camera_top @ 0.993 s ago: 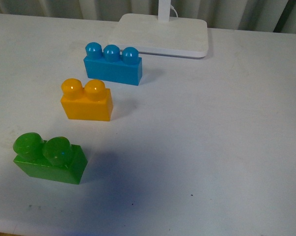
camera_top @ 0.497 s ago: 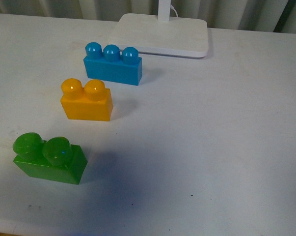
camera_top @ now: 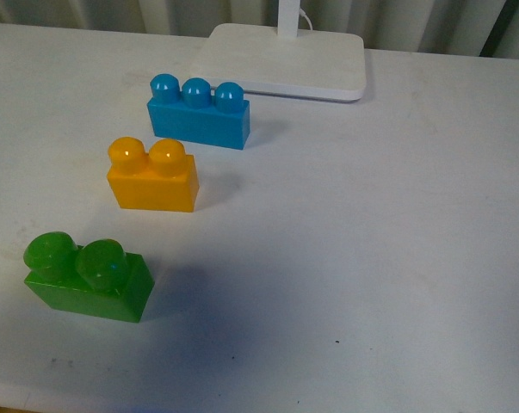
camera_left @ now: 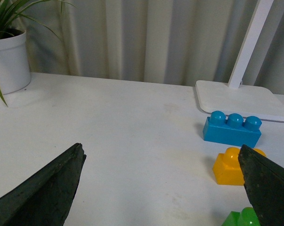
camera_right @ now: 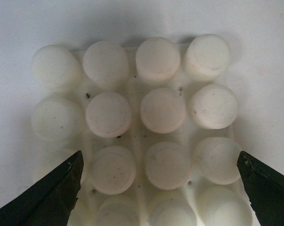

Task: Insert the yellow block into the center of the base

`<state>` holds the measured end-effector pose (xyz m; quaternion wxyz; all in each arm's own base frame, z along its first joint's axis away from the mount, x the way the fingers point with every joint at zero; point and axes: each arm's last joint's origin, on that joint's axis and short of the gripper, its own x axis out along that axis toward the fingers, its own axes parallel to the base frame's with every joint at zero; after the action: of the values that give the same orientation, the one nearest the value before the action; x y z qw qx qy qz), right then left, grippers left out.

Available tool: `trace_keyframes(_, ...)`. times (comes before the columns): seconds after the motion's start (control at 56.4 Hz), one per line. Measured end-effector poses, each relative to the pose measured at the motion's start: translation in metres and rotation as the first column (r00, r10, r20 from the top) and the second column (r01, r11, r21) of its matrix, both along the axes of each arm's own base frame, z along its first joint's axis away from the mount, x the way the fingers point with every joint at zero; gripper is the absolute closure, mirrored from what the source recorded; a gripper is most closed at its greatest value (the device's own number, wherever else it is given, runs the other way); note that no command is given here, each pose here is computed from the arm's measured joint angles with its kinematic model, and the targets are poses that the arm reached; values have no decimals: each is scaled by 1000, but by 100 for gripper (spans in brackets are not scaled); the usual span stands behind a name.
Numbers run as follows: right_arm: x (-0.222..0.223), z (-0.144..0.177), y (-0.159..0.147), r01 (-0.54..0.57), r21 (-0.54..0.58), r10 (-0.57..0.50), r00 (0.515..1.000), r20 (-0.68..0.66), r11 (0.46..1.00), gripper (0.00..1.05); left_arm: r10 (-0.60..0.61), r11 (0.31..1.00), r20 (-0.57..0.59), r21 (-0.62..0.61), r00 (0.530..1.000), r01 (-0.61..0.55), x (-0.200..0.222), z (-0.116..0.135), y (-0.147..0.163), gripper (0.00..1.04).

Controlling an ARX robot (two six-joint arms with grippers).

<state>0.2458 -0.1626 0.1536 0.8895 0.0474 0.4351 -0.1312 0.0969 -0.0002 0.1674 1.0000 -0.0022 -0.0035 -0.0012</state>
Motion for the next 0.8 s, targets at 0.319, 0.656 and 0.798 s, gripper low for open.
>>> trace_keyframes(0.319,7,-6,-4,-17,-15,17,1000,-17,1000,9,0,1000,0,0,1000,0,0,0,0,6)
trace_keyframes(0.656,12,-8,11,-32,7,32,999,-17,999,9,0,1000,0,0,1000,0,0,0,0,6)
trace_keyframes(0.798,11,-10,30,-46,51,47,999,-20,998,9,-1,1000,0,0,1000,1,0,0,0,6)
